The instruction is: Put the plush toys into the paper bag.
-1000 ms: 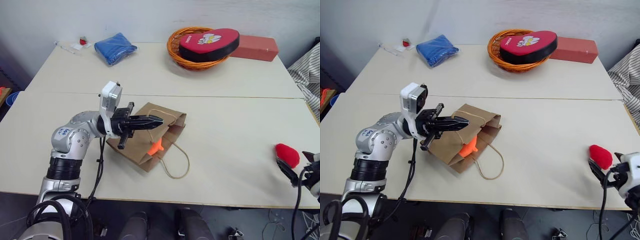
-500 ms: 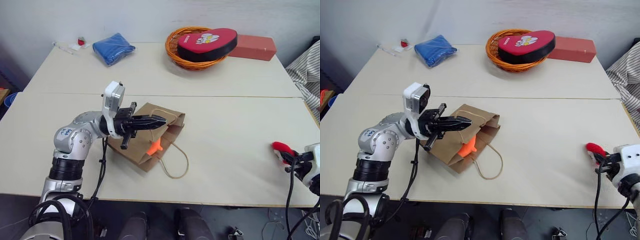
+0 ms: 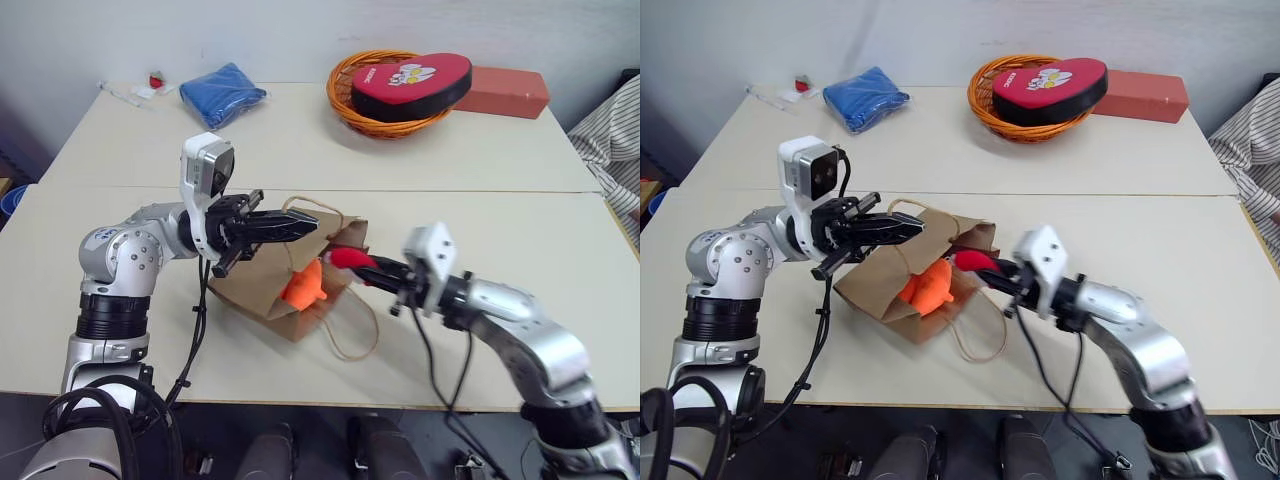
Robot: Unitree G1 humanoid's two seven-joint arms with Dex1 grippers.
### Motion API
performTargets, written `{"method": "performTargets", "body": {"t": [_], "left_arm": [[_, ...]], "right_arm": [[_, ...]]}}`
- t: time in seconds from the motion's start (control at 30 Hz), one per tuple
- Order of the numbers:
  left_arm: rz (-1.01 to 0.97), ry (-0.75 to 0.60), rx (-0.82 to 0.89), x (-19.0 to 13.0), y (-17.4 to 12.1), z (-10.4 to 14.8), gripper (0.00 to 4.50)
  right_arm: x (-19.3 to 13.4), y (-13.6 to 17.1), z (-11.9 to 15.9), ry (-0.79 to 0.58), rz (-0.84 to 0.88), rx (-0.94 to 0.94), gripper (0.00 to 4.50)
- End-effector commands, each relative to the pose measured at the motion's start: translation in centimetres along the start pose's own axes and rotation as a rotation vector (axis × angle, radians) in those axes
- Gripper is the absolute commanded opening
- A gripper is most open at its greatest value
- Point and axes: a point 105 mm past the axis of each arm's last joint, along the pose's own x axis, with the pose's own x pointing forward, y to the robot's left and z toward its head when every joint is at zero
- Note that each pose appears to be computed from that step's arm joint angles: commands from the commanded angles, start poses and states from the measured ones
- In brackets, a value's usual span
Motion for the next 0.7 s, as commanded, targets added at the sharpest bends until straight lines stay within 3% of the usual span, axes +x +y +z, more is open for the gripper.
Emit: {"method": "performTargets", "body": {"t": [0.03, 0.33, 0.47, 0.6, 0.7], "left_arm": [[-0.040, -0.008, 0.018, 0.2, -1.1, 0.7, 0.00], [-0.031, -0.015, 0.018, 0.2, -1.3, 0.3, 0.00], [-0.032, -0.016, 0.019, 0.3, -1.3, 0.2, 0.00], [-0.022, -0.016, 0.029, 0.2, -1.4, 0.1, 0.00], [-0.007, -0.016, 0.040, 0.0, -1.4, 0.1, 0.00]], "right_arm": [[1.6, -0.8, -0.1, 0.022, -0.037, -0.041, 0.16], [6.5, -1.1, -1.4, 0.062, -0.067, 0.010, 0.16], [8.1, -1.1, -1.8, 0.012, -0.075, 0.084, 0.16], [8.0, -0.2, -1.5, -0.007, -0.017, 0.071, 1.51], [6.2, -0.1, -0.8, -0.010, 0.037, 0.072, 2.57]]}}
